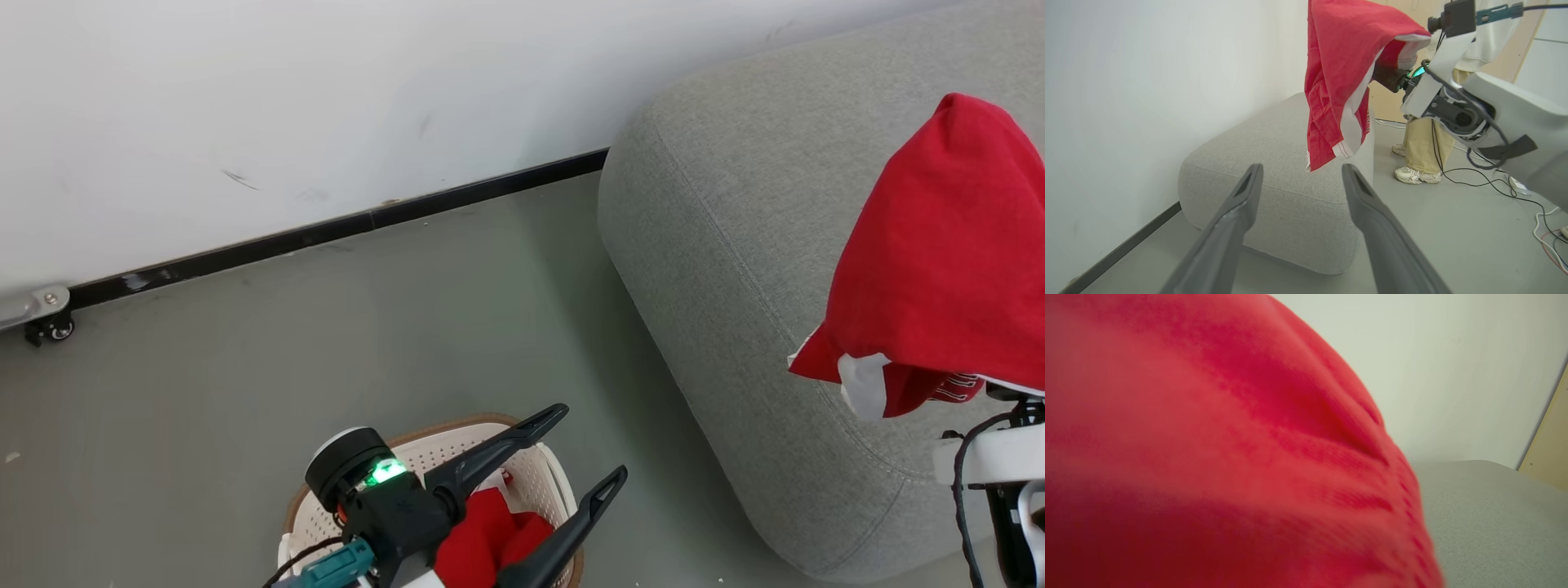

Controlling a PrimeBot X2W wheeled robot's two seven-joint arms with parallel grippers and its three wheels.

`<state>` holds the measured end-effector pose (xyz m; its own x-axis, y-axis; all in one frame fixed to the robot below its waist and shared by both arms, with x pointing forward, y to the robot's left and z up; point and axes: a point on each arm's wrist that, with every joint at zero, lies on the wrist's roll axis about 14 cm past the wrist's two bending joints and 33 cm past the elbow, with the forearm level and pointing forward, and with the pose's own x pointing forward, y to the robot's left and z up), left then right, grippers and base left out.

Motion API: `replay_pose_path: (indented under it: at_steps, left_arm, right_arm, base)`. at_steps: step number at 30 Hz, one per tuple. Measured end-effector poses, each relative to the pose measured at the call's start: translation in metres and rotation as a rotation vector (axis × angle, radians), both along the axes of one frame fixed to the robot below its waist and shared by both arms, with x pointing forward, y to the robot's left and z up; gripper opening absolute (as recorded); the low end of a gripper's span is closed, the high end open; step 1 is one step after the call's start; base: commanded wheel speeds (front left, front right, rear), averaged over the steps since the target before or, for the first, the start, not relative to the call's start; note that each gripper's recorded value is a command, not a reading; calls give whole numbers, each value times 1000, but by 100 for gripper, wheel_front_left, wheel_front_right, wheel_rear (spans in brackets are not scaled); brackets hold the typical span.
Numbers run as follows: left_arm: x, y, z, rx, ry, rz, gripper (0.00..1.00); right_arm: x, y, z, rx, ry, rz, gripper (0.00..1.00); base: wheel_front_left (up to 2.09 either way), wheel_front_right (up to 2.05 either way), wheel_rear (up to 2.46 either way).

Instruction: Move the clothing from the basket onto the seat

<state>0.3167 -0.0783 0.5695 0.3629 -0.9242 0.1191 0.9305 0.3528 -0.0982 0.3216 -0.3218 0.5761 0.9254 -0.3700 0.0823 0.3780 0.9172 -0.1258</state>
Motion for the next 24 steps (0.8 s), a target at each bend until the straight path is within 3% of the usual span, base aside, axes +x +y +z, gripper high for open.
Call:
replay_pose_path:
  at_steps: [24]
  left_arm:
    - [-6, -27, -11, 21, -38, -94, 100]
  right_arm:
    - [-35, -27, 5, -9, -1, -107, 0]
  base:
    - [0, 0, 0]
